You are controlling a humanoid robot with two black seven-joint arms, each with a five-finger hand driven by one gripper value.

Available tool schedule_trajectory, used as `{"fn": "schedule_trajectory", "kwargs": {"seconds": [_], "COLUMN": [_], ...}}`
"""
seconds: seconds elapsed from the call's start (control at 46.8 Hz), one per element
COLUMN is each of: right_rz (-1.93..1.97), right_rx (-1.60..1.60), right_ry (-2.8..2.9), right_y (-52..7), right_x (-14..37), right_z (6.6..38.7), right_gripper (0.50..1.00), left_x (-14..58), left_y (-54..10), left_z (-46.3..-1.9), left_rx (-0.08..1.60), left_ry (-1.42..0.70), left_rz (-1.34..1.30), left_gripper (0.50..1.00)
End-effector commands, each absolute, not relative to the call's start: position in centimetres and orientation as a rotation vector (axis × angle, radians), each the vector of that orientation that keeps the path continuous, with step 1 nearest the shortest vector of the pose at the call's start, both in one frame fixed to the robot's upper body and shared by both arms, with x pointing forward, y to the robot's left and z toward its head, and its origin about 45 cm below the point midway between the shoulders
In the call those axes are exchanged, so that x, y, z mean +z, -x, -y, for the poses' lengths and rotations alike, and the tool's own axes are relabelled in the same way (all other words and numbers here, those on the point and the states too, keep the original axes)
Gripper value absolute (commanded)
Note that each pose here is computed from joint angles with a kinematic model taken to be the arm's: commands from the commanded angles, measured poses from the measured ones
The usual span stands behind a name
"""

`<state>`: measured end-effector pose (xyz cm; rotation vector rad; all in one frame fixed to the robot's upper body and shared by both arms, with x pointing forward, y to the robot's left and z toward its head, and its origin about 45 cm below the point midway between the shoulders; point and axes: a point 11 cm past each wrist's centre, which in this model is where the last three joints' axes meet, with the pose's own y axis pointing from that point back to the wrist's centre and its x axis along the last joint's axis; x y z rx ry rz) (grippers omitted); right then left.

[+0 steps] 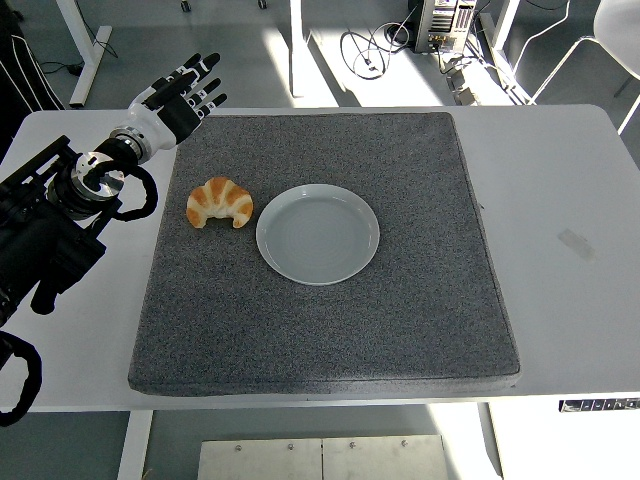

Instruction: Place the bread on the plate

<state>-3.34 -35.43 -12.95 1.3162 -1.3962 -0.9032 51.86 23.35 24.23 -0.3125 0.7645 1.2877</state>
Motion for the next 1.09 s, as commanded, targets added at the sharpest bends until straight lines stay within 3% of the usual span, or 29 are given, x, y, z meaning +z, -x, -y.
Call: {"fn": "schedule_trajectory", "kwargs": {"seconds": [0.0, 1.068], "right_rz": [1.396, 1.395], "right_rx": [-0.902, -0.903], "right_ry": [-1.316, -1.315], "right_y": [3.34, 3.43], "right_x": [-12.95, -12.95], "right_z": [35.45, 35.45], "right_gripper": [1.000, 1.000], "left_x": [24.28, 24.43], "left_y": [-51.88, -51.95], "left_z": [-23.35, -23.42], "left_rx": [1.287, 1.293], "left_ry": [0.317, 0.313], "left_rz": [-0.765, -0.750], "left_gripper": [0.987, 0.987]}}
